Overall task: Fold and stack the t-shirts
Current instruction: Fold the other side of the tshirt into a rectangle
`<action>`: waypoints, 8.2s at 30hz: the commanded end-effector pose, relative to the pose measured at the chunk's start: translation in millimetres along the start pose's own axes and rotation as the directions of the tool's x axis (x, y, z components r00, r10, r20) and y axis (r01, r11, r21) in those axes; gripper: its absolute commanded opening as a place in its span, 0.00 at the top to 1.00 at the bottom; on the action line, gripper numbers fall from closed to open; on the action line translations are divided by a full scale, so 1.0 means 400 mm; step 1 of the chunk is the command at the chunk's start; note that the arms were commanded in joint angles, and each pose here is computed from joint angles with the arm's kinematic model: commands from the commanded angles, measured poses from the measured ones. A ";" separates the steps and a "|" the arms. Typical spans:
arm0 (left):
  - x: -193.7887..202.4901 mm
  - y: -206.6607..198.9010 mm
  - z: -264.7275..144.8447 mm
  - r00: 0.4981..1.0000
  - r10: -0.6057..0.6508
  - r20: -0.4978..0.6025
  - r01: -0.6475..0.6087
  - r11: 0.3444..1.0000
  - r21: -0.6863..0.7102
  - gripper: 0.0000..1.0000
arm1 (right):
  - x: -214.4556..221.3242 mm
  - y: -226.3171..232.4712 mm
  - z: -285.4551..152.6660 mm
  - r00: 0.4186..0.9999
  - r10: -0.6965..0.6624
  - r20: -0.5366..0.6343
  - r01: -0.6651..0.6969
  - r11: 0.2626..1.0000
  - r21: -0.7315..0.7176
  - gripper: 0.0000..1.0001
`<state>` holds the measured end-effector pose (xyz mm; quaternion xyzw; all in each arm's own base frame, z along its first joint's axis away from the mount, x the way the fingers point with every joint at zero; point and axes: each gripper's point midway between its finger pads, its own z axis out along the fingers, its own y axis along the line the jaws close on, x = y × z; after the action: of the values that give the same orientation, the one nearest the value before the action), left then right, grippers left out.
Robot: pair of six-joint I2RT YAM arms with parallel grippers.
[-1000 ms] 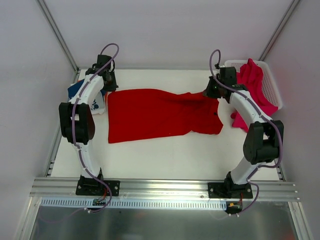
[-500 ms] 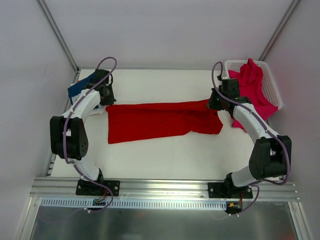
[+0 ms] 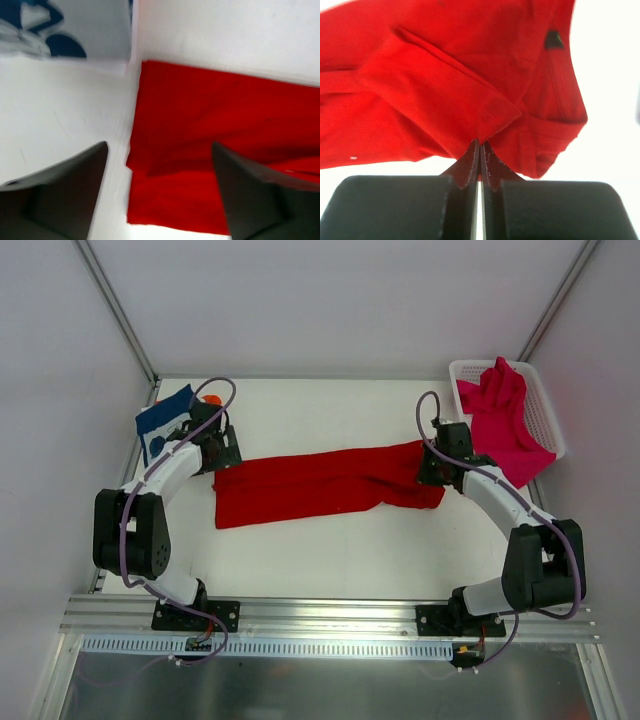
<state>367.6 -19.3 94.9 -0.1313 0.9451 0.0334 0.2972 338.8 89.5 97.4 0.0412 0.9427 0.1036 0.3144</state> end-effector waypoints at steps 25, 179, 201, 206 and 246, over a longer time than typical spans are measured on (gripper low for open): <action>0.067 0.005 -0.133 0.974 -0.058 0.218 0.070 0.996 -0.051 0.01 | 0.047 -0.160 -0.103 0.996 0.053 0.077 -0.077 0.934 0.349 0.01; 0.141 -1.085 -0.197 0.895 0.371 0.245 -0.340 0.216 0.915 0.12 | 0.326 0.090 -0.443 0.941 -0.095 0.326 0.116 0.992 -0.047 0.00; 0.452 -1.176 -0.245 0.826 0.523 0.208 -0.310 0.115 0.944 0.12 | 0.336 0.076 -0.426 0.940 -0.094 0.328 0.101 0.995 -0.004 0.01; 0.425 -1.168 -0.274 0.826 0.503 0.256 -0.360 0.121 0.925 0.11 | 0.346 0.077 -0.420 0.944 -0.097 0.315 0.102 0.995 0.001 0.01; 0.525 -1.161 -0.058 0.750 0.633 0.193 -0.411 0.217 0.886 0.14 | 0.320 0.019 -0.441 0.933 -0.083 0.351 0.075 0.997 0.036 0.00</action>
<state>307.4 -557.5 43.8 0.3932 0.7639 -0.4595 0.2253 127.2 92.2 151.3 0.0157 0.8808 0.0703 0.4681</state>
